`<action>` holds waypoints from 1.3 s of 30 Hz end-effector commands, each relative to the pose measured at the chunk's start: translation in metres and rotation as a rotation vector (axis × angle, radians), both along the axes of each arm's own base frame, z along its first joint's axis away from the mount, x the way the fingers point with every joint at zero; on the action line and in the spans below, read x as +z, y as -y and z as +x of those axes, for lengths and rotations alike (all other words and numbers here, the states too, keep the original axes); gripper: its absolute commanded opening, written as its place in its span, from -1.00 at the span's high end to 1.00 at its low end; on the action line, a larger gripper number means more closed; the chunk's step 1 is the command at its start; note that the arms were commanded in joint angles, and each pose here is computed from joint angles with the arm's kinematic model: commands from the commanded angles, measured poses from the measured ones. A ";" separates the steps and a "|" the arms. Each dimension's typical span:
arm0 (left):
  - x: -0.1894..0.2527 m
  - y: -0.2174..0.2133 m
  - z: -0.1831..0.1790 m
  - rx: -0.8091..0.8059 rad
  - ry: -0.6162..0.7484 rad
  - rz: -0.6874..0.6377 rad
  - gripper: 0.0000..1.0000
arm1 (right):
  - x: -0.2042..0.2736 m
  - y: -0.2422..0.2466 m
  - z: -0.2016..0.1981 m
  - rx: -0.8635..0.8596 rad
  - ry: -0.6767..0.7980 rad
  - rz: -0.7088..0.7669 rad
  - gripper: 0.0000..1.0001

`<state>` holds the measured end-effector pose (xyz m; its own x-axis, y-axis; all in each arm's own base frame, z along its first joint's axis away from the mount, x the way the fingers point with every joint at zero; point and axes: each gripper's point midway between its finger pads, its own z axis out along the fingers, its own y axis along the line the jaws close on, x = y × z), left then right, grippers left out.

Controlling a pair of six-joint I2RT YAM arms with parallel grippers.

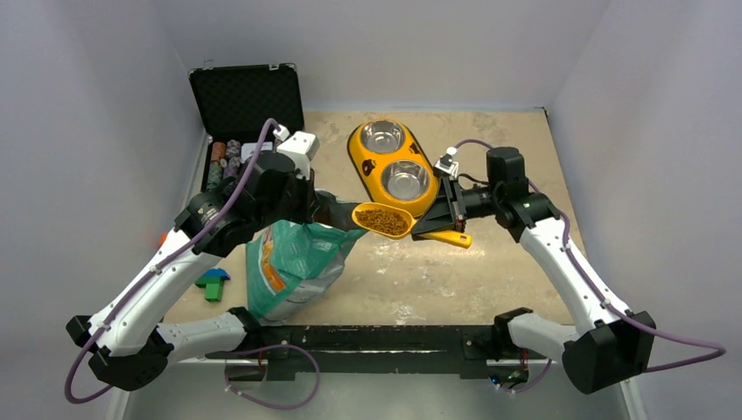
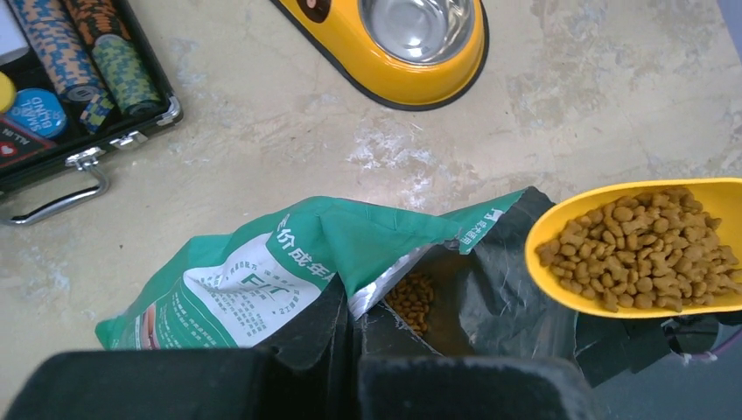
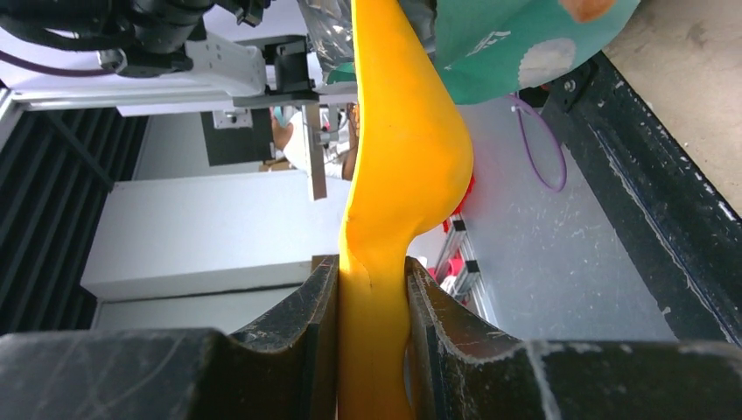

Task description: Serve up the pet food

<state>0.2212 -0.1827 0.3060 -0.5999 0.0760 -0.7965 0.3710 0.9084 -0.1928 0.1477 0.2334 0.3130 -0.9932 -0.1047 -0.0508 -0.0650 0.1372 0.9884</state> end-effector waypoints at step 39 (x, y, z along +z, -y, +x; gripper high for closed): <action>0.087 -0.017 0.004 0.091 0.208 -0.173 1.00 | -0.171 0.064 0.211 -0.496 -0.254 -0.322 1.00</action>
<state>0.2167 -0.1547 0.3210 -0.5936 0.0339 -0.8041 0.2743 0.9478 -0.1625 0.3548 0.1753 0.1490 -0.9209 0.3678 0.1293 0.2573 0.3244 0.9102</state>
